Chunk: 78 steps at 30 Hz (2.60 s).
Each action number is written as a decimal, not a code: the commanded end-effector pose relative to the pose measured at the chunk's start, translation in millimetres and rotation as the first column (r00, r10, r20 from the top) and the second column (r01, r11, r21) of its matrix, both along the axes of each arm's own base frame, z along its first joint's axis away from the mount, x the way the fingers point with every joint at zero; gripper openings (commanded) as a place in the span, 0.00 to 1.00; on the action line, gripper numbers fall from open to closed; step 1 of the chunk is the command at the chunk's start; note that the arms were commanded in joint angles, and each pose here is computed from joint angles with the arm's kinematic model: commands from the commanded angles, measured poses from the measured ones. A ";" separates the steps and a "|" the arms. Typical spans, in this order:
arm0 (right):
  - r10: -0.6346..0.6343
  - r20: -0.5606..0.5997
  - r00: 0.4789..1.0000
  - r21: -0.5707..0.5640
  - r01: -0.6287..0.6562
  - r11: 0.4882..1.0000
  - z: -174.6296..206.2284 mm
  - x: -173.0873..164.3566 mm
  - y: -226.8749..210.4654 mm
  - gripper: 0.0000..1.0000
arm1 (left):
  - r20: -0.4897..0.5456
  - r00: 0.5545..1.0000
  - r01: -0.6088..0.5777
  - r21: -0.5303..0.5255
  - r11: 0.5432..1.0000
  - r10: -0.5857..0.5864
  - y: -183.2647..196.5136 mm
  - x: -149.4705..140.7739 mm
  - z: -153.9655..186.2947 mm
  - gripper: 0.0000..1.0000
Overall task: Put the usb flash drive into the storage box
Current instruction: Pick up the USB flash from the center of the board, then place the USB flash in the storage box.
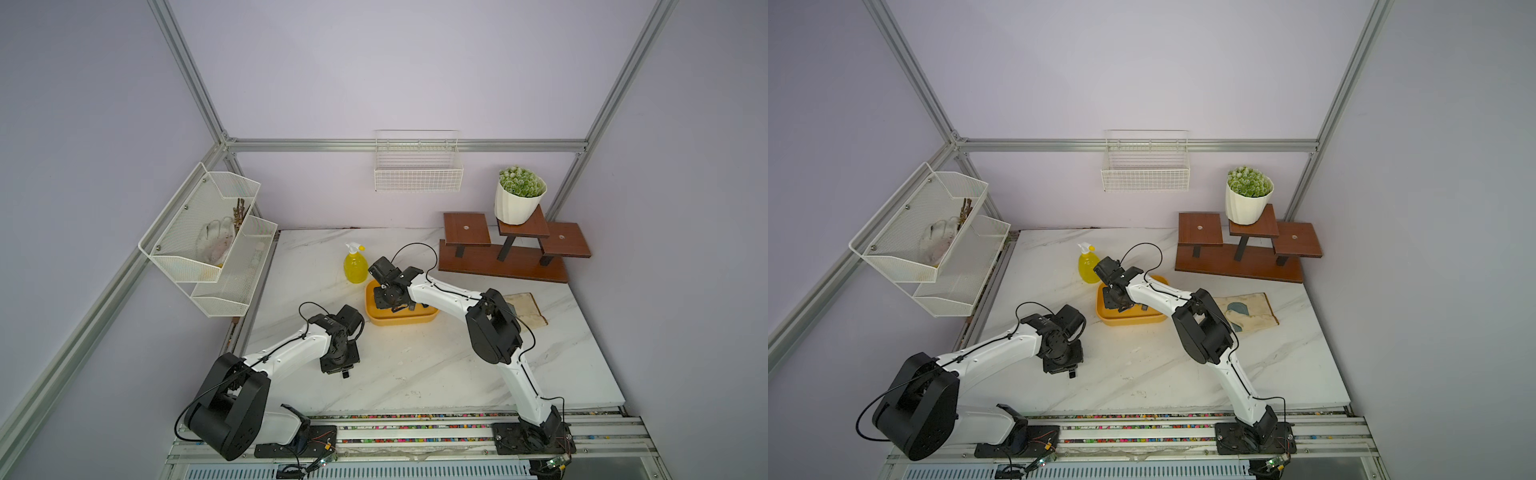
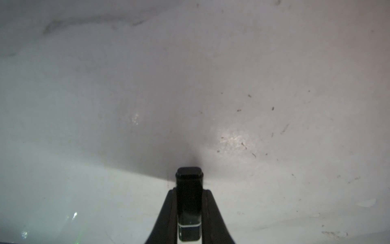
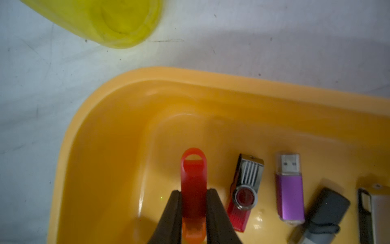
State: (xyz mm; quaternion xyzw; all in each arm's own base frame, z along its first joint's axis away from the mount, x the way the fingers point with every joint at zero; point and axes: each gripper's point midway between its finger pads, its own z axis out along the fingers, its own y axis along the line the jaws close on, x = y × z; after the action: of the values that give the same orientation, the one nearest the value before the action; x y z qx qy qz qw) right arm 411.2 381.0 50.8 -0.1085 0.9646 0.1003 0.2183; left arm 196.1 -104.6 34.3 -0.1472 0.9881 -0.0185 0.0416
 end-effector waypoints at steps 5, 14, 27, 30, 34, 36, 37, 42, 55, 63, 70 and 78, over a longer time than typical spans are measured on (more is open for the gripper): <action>0.016 0.011 1.000 -0.005 -0.016 1.000 -1.7 9.7 2.8 0.00 | 0.046 0.999 0.030 0.010 1.000 -0.030 0.0 8.3 18.7 0.00; 0.002 0.020 1.000 -0.031 -0.002 1.000 -4.3 13.7 -3.1 0.14 | 0.088 0.995 0.051 0.035 0.998 -0.054 1.2 20.4 43.9 0.00; -0.008 0.011 1.000 -0.053 0.009 0.999 -11.7 14.3 -8.8 0.36 | 0.131 0.990 0.047 0.038 0.998 -0.052 3.7 27.5 63.7 0.00; -0.011 0.018 1.000 -0.052 0.012 0.999 -8.4 15.5 -9.4 0.39 | 0.139 0.989 0.049 0.043 0.998 -0.054 4.2 29.7 68.3 0.00; -0.032 0.056 0.998 -0.038 0.034 0.999 14.5 16.9 -13.8 0.39 | 0.159 0.985 0.067 0.046 0.997 -0.073 0.8 40.1 77.8 0.00; -0.038 0.089 0.995 -0.011 0.039 0.999 36.4 15.3 -16.7 0.39 | 0.175 0.981 0.077 0.057 0.995 -0.085 -0.7 50.0 85.9 0.00; -0.045 0.115 0.992 0.013 0.044 0.999 52.1 14.8 -19.3 0.39 | 0.185 0.978 0.088 0.060 0.994 -0.098 -2.2 56.5 91.2 0.00; -0.138 0.211 0.968 0.054 0.130 0.990 115.7 9.7 -63.9 0.40 | 0.220 0.964 0.136 0.075 0.988 -0.149 -12.9 96.9 114.2 0.00; -0.329 0.326 0.886 0.086 0.319 0.944 179.8 -19.4 -198.2 0.44 | 0.212 0.943 0.266 -0.015 0.964 -0.257 -78.7 176.3 97.7 0.00; -0.373 0.322 0.870 0.098 0.361 0.927 180.7 -36.8 -226.8 0.44 | 0.221 0.934 0.296 -0.034 0.955 -0.281 -105.2 198.6 87.4 0.00; -0.385 0.328 0.863 0.103 0.373 0.922 185.9 -40.6 -235.6 0.44 | 0.160 0.945 0.292 -0.021 0.956 -0.285 -108.1 198.5 56.6 0.00; -0.384 0.326 0.864 0.109 0.369 0.923 186.8 -42.4 -236.6 0.44 | 0.122 0.948 0.294 0.006 0.956 -0.293 -109.7 197.9 36.6 0.00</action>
State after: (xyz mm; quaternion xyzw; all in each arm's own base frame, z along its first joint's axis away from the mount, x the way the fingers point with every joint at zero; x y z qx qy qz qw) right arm 373.0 150.8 230.0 0.0639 0.9159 0.0544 0.3925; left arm 387.8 -208.0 66.8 -0.0076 0.9958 -0.0382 0.0823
